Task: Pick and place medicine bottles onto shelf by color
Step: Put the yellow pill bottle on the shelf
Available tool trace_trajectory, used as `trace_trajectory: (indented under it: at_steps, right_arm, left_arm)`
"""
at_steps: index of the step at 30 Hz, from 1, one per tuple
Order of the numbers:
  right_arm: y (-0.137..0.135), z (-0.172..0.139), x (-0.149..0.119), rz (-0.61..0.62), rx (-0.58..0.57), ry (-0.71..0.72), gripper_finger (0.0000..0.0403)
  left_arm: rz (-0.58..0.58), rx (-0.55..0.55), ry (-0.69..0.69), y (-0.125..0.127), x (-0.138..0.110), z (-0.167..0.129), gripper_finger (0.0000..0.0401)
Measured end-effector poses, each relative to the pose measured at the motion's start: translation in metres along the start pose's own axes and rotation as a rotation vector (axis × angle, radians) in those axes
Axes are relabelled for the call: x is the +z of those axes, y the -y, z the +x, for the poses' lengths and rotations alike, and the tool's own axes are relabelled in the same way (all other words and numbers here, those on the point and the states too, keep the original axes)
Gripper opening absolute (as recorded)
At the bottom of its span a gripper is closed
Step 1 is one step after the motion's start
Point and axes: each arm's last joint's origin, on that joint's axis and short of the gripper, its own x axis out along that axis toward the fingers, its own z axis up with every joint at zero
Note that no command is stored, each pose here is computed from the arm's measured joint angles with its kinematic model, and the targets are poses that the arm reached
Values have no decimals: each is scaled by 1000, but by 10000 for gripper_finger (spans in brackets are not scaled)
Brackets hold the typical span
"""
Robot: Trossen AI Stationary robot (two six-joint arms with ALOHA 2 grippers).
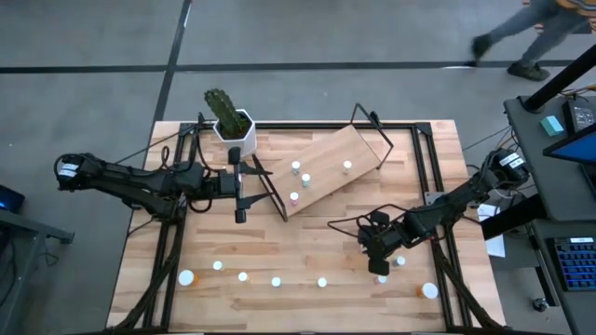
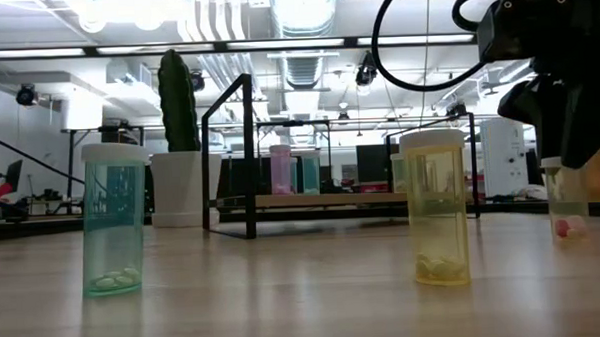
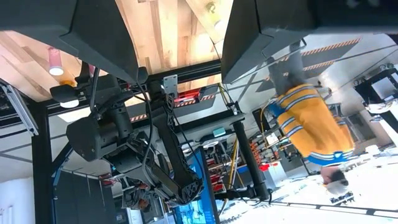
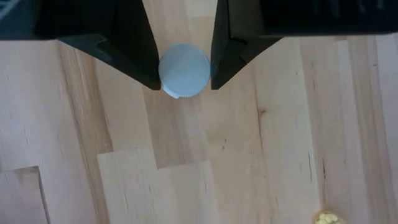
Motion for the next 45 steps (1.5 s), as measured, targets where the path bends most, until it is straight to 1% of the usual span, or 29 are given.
trace_trajectory:
  at_steps: [3,5,8,13,16,19,22,25,27,30,32,36,41,45]
  right_arm:
    - [0,-1,2,9,5,8,123]
    - [0,-6,9,25,12,25,122]
    - [2,-18,27,43,15,62,122]
    - [15,-43,60,20,-51,49,122]
    - [28,-57,83,6,-85,54,122]
    - [48,-68,109,45,-114,91,122]
    - [69,-79,134,60,-112,132,121]
    - [93,-85,154,54,-112,127,121]
    - [109,-84,162,34,-124,104,121]
    - [131,-76,171,-7,-88,49,121]
    - [143,-67,174,-27,-68,13,121]
    - [164,-52,175,-42,-81,-31,121]
    - [182,-40,177,-7,-96,-48,121]
    - [194,-38,178,81,-109,-28,121]
  left_arm:
    - [0,0,0,0,0,0,215]
    - [0,0,0,0,0,0,215]
    - [-1,2,4,0,0,0,215]
    - [-5,7,20,-1,2,0,215]
    - [-5,7,22,-1,2,0,215]
    - [-1,7,21,-1,2,0,215]
    - [1,6,18,-1,2,0,215]
    - [1,6,17,-1,2,0,215]
    - [1,6,17,-1,2,0,215]
    - [3,6,16,-1,2,0,215]
    - [4,5,16,-1,2,0,215]
    - [4,5,16,-1,2,0,215]
    - [5,5,16,0,2,0,215]
    - [5,5,16,-1,2,0,215]
